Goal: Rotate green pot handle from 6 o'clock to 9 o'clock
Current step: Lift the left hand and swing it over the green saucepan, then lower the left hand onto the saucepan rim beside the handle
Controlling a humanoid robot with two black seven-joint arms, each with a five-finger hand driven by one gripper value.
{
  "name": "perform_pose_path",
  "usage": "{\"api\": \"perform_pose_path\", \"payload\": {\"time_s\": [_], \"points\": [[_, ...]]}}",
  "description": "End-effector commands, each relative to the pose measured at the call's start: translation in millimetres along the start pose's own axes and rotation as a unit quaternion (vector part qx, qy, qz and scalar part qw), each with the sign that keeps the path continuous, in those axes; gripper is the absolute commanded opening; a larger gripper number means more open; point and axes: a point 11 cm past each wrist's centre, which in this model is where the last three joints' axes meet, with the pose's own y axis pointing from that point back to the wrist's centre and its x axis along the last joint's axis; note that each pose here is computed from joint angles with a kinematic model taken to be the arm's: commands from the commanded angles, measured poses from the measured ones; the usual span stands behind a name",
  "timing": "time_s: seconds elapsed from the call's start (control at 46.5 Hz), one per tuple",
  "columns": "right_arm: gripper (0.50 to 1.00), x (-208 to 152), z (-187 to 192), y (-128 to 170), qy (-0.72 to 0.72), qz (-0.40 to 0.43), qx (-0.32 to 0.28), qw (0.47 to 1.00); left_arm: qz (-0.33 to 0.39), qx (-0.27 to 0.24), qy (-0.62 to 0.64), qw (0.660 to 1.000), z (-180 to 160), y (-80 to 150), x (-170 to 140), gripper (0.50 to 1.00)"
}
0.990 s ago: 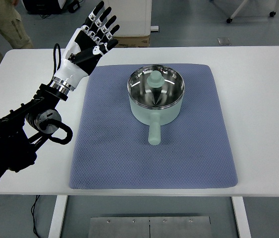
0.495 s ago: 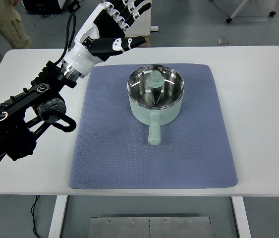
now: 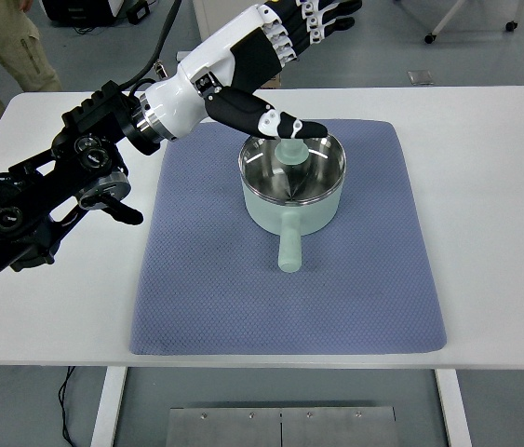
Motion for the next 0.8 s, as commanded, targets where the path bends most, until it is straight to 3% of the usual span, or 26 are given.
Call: {"api": "perform_pose_path", "payload": {"time_s": [0.0,0.301,0.775], "points": [[1.0,0.0,0.1,0.0,0.0,0.0,0.0,1.0,-0.027,-0.002,-0.015,1.0,4.4,-5.5,-8.5,1.0],[1.0,0.0,1.0,0.1,0.0,0.0,-0.001,1.0,-0.115,0.015,-0.076,0.99,4.9,-15.0,-39.7,1.0],[1.0,0.0,0.1,0.0,0.0,0.0,0.0,1.0,-0.203,0.049,-0.172,0.963,0.6,-19.1,-52.4,1.0]]}}
